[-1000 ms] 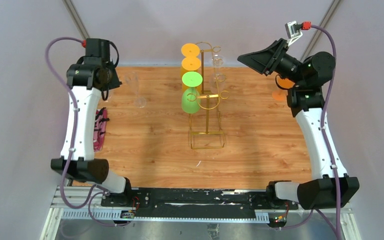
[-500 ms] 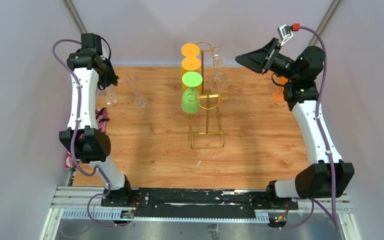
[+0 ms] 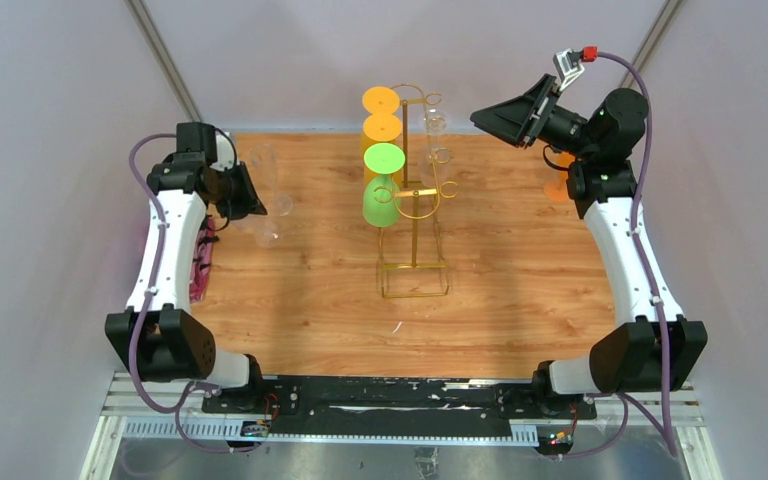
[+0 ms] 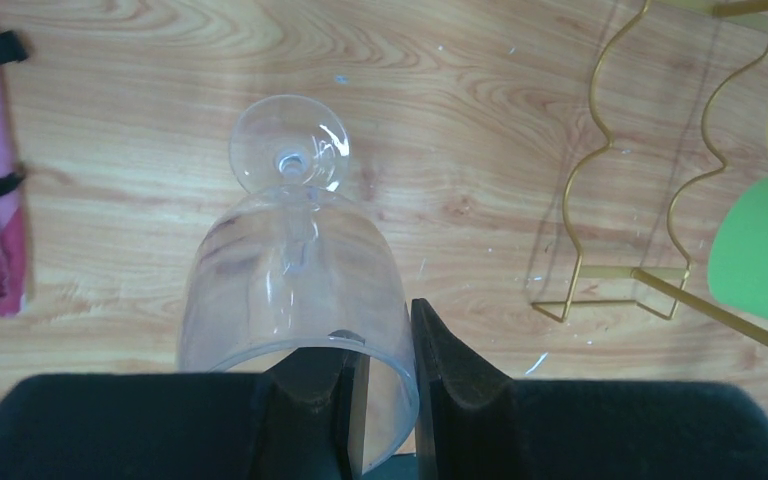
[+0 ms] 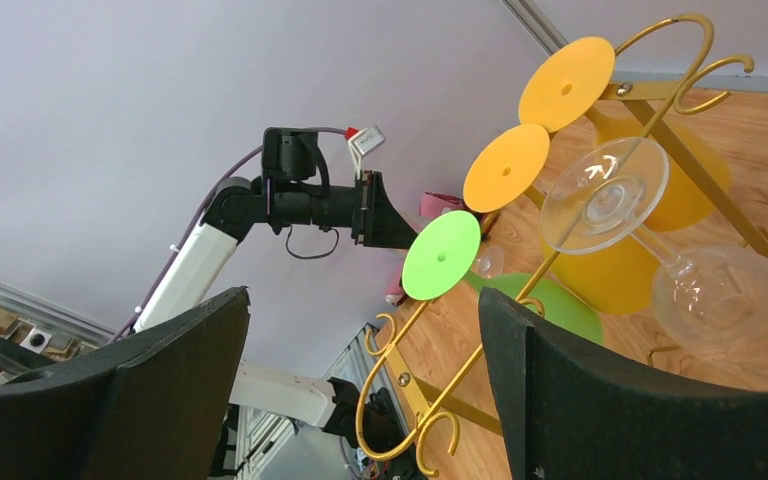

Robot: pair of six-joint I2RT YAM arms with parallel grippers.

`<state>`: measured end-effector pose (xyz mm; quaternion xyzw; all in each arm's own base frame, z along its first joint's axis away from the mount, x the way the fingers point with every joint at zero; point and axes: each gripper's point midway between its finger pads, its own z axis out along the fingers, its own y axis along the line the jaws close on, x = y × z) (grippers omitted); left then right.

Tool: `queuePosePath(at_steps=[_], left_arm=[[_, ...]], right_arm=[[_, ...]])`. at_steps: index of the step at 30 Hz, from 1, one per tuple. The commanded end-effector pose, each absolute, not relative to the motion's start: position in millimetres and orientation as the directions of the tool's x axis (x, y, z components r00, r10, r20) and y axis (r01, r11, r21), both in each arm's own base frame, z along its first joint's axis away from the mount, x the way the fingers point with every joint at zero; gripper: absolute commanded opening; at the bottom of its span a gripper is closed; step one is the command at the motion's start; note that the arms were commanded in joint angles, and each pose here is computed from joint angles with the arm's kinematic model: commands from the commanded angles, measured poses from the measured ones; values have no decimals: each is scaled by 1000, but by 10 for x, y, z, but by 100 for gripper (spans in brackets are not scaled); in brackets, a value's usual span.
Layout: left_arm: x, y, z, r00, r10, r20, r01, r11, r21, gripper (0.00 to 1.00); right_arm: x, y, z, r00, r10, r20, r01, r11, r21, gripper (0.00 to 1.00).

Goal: Take the wine glass off the wine glass rack

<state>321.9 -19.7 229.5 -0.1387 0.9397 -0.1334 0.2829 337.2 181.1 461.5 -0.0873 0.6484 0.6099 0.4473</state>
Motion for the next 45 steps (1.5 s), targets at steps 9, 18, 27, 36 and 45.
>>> queuePosePath(at_steps=[9,18,27,36,45], left_arm=[[3743,-290,1848,-827,-320,-463,-181,930,-321,0],[3892,-260,1653,-842,-322,-432,-204,932,-299,0],[3891,-341,1660,-851,-295,-434,-175,939,-295,28],[3839,-366,1958,-831,-271,-486,-146,949,-280,44],[3809,-315,2336,-789,-266,-553,-136,954,-266,46]], right_arm=[[3332,1743,4628,-548,412,-728,-682,284,674,96],[3366,1715,4564,-555,422,-716,-670,284,686,96],[3388,1721,4526,-569,429,-702,-664,263,700,96],[3362,1731,4542,-569,428,-702,-672,249,697,96],[3355,1735,4541,-573,430,-698,-675,234,699,96]])
